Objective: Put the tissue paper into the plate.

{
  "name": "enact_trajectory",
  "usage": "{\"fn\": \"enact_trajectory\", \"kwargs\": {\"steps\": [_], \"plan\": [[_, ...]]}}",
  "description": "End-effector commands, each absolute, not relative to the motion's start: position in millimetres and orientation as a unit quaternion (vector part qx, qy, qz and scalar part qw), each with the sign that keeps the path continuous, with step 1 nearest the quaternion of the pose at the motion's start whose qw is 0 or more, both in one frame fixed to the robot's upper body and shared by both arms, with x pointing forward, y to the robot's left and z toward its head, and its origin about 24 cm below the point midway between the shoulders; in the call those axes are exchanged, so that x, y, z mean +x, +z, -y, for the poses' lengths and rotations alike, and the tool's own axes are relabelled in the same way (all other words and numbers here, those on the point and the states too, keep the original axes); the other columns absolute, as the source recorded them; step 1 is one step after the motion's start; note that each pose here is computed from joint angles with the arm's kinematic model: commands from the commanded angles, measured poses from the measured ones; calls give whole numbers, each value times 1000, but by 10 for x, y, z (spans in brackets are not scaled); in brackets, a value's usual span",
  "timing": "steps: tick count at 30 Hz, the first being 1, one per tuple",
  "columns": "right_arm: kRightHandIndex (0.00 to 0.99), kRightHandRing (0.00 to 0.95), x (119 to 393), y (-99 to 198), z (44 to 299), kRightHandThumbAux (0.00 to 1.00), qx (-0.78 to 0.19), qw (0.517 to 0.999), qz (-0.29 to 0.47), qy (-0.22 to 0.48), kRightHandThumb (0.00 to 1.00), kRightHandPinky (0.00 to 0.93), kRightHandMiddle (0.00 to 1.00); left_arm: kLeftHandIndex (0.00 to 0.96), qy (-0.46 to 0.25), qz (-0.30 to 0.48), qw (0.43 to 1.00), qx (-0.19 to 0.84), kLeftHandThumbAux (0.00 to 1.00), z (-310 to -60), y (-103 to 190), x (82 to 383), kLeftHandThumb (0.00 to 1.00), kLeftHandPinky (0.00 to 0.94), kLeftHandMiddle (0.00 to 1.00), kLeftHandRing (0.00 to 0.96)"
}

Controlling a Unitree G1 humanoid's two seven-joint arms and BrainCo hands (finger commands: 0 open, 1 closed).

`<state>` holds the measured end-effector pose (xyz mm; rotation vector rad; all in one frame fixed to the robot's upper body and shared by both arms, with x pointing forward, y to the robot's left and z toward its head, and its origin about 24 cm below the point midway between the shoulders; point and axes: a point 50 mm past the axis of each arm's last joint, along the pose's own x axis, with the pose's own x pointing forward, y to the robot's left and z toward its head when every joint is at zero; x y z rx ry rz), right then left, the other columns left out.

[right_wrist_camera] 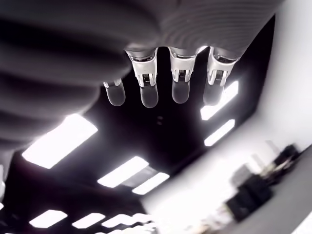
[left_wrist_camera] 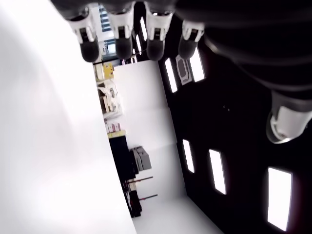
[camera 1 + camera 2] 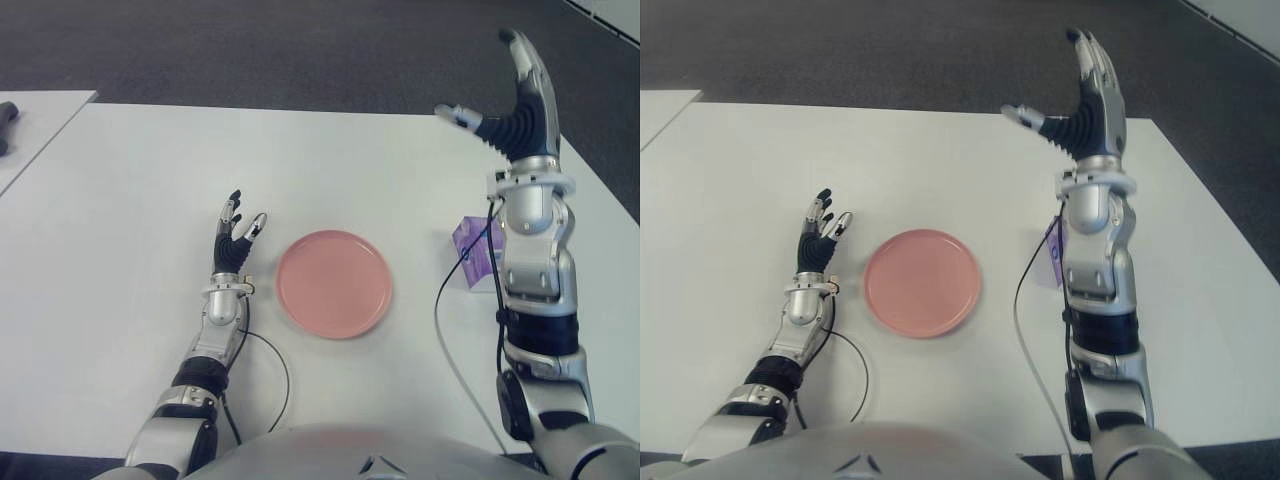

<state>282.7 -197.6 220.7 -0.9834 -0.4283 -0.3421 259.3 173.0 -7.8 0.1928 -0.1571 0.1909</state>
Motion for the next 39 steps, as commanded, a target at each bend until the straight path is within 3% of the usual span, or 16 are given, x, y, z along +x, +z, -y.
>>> {"fn": "enact_trajectory", "kwargs": {"steps": [1,10,19,39], "plan": [[0,0,2764,2140,2063,432,-517,825,147,-176,137,65,0,0,93,61,989,99,427,-1701,-148,2540,0,0,0,0],[0,0,2687,2112,2158,343,-558,808,87,-168,179,10,0,0,94,59,989,98,433,-1674,-159,2521,0,0,0,0],[0,0,2415,2028,2381,258,-624,767,2,-146,209,0,0,0,94,49,989,99,430,-1642,-179,2512,0,0,0,0],[0,0,2255,1748,2612,204,-644,748,-44,-152,158,0,0,0,93,32,992,78,444,-1637,-249,2533,0,0,0,0]]}}
